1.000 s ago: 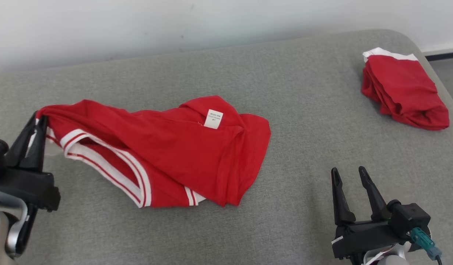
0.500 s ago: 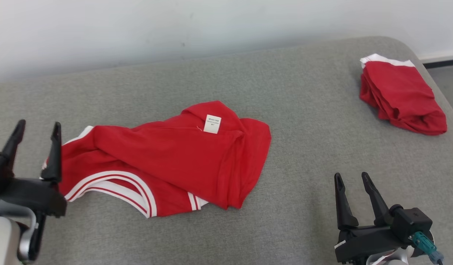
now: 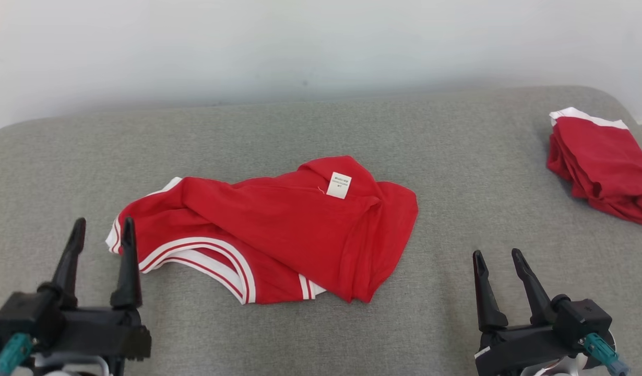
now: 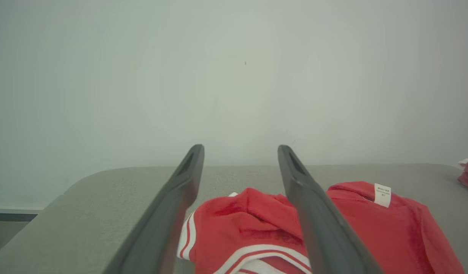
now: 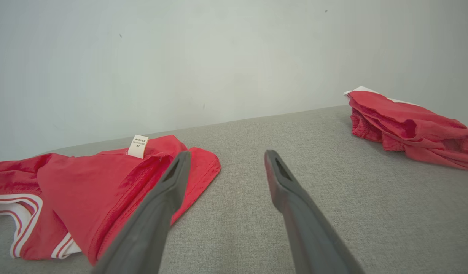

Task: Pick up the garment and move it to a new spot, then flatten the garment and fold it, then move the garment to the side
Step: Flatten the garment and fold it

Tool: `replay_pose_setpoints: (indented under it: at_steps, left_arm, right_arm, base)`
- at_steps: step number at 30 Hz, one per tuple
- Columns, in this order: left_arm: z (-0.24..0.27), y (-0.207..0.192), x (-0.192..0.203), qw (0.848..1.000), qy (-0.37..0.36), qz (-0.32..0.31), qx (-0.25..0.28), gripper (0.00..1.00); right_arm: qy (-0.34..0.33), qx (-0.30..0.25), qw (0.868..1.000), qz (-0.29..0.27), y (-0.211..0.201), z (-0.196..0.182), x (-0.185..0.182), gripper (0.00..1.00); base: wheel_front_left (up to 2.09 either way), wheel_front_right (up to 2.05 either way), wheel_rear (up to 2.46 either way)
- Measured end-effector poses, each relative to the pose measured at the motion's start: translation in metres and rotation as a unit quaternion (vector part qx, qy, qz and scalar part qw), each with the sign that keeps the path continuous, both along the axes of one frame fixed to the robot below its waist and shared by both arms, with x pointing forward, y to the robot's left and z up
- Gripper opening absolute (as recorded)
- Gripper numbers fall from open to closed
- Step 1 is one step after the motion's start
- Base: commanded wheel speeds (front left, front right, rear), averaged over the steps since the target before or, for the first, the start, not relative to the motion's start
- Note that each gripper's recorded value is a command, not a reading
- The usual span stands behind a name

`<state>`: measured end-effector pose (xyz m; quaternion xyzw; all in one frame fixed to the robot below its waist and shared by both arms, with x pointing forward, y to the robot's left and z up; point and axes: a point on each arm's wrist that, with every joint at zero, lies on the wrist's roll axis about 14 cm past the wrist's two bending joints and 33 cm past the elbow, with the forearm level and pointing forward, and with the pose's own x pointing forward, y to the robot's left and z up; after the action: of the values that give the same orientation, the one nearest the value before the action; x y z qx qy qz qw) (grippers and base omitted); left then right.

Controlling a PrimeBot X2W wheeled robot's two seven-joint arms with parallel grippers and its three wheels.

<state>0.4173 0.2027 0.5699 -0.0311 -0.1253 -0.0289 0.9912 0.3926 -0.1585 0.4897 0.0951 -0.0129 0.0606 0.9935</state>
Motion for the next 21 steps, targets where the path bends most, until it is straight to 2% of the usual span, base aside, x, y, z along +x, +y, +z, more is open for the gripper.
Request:
replay_pose_setpoints:
  at_steps: [13, 21]
  left_arm:
    - [-0.025, 0.014, -0.036, 0.998, 0.026, 0.05, -0.02, 1.0]
    - [-0.03, 0.011, -0.039, 0.998, 0.032, 0.046, -0.021, 1.0]
  right_arm:
    - [0.0, 0.002, 1.0, 0.02, 0.014, -0.001, 0.004, 1.0]
    - [0.001, 0.0, 1.0, 0.023, 0.015, -0.001, 0.003, 1.0]
  base:
    - [0.0, 0.0, 0.0]
    - [0.0, 0.0, 0.0]
